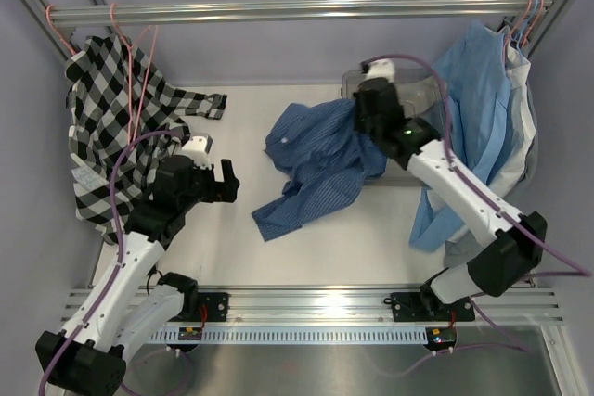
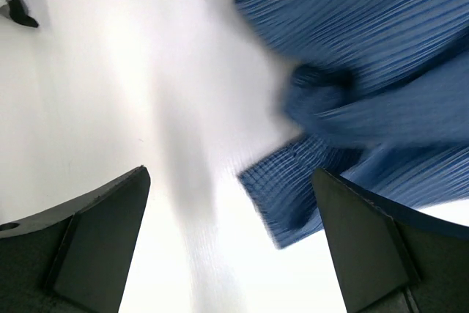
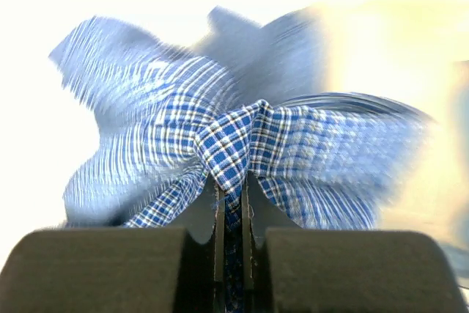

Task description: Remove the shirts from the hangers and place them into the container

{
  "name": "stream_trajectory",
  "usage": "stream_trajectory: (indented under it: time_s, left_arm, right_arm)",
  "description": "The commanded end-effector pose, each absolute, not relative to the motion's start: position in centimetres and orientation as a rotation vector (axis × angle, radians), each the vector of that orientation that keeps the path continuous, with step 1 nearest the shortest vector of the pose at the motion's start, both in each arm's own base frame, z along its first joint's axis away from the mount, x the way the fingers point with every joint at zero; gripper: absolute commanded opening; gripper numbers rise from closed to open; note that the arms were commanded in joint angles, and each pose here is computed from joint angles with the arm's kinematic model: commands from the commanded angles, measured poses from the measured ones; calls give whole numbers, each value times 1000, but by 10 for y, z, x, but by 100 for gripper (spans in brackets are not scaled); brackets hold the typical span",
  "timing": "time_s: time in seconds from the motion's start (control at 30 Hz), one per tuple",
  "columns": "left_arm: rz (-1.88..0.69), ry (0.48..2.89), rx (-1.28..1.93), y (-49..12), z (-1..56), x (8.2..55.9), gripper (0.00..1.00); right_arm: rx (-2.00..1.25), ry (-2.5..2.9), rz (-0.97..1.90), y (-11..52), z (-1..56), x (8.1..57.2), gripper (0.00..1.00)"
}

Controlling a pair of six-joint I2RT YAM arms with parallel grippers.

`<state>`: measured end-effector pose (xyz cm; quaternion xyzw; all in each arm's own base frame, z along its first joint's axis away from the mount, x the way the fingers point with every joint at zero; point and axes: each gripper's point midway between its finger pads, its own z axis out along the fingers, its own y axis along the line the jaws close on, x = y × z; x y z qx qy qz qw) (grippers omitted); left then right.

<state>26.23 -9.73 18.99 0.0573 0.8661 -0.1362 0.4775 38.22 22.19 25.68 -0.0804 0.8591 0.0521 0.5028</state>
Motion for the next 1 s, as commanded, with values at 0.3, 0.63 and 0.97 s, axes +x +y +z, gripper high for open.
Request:
stream_trajectory:
  time_s: [0.3, 0.63, 0.97]
  left_arm:
    - [-214, 2003, 87, -79, 202, 277, 99]
    - [-188, 2002, 77, -75, 201, 277, 99]
    - [-163, 2017, 72, -72, 197, 278, 99]
  right_arm:
    - [541, 1979, -281, -8, 257, 449, 0]
    - [273, 2128, -56, 40, 245, 449, 84]
    - [-711, 2120, 302, 246, 226, 360, 93]
